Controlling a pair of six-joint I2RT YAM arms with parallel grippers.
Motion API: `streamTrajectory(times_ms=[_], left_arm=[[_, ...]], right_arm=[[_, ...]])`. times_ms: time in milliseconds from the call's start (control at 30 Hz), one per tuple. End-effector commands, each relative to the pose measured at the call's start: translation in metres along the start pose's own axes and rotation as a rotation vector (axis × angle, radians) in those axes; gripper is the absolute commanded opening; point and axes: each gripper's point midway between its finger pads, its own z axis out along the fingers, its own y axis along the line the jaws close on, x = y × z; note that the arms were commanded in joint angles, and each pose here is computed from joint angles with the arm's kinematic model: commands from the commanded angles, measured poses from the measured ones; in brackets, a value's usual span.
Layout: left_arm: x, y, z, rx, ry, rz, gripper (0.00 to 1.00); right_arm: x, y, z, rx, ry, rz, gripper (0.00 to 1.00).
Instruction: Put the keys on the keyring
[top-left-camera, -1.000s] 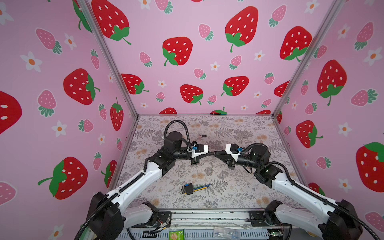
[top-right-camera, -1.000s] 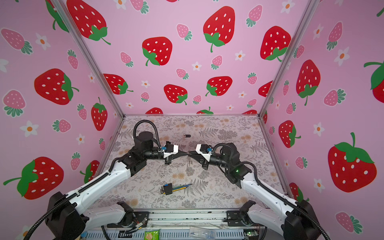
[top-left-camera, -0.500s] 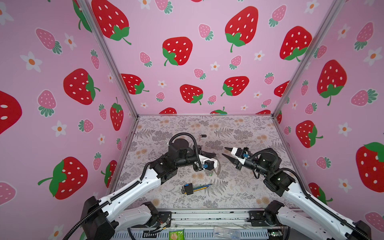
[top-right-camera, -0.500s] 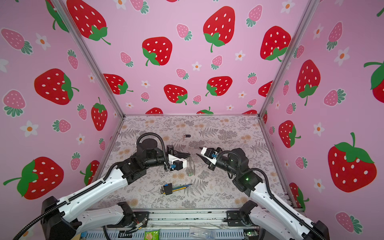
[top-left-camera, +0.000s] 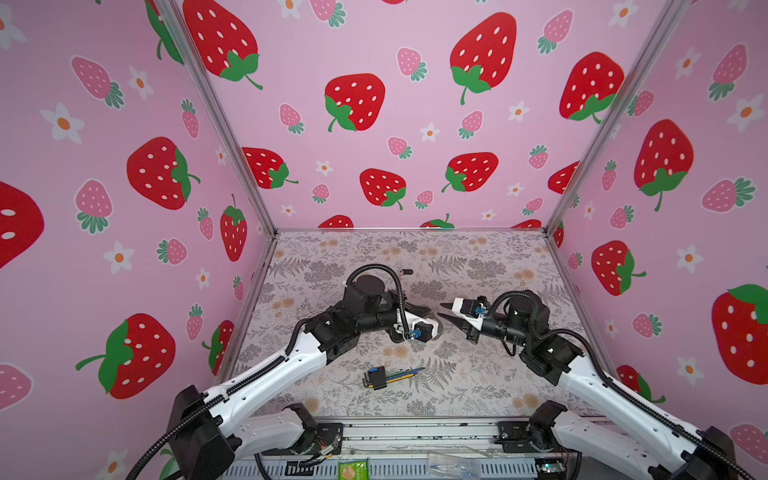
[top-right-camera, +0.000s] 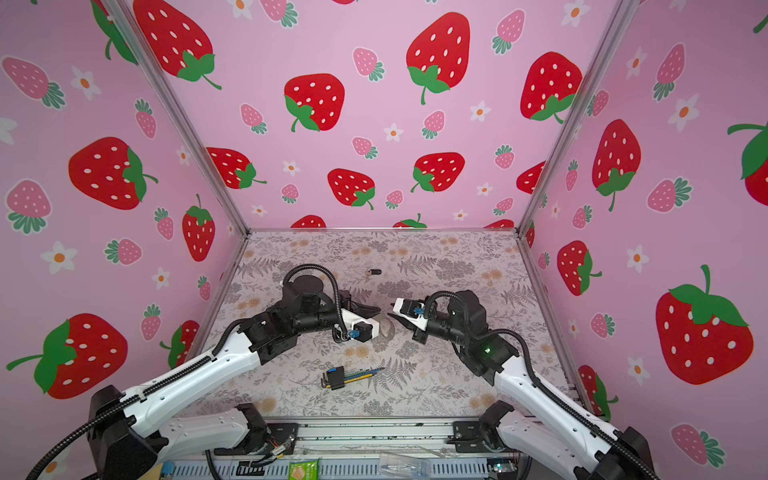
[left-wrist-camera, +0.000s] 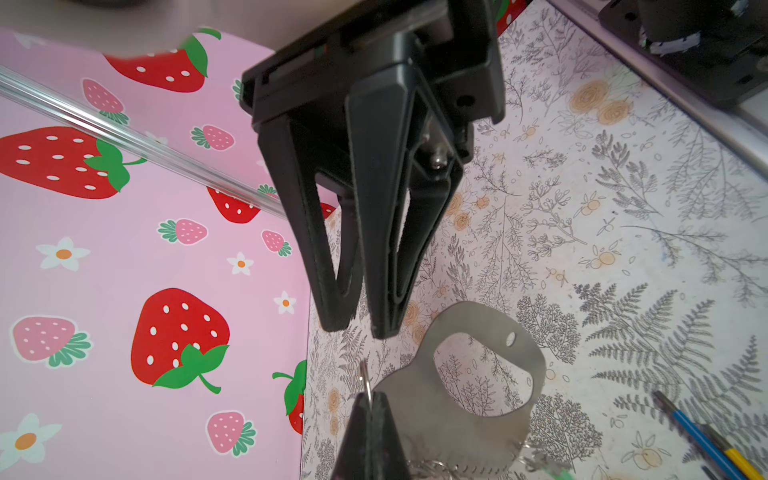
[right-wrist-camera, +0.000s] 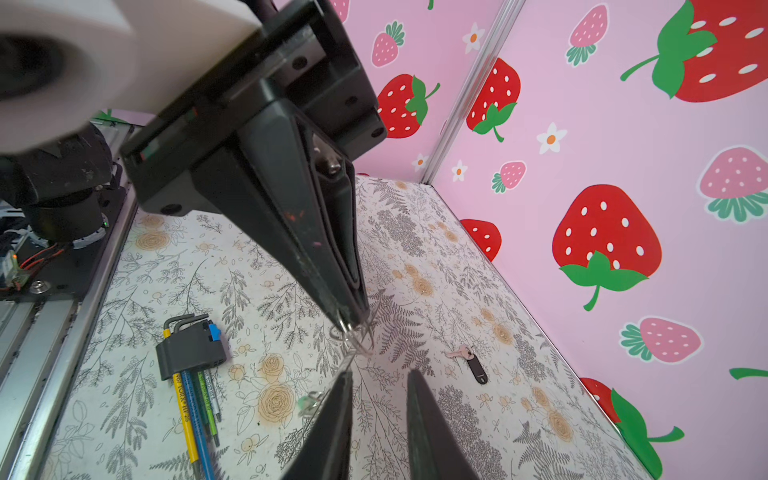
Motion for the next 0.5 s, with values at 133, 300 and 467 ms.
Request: streamTrajectory(times_ms=[133, 300, 467], left_arm=[[-0.0254, 0.0158, -0.0050, 0.011, -0.083, 0.012, 0.00], [-0.0283, 0.0138, -0.0057, 0.030, -0.096, 0.004, 0.00], [-0.0298, 0.0095, -0.0056, 0.064, -0.103, -0.002, 0.00]], right_arm=[[-0.0086, 0.0048, 0.0040, -0.054, -0.021, -0.004, 0.22], [-0.0133, 0.0042, 0.0033, -0.047, -0.042, -0.007, 0.22], [-0.0159, 0.0041, 0.0038, -0.051, -0.051, -0.006, 0.19]])
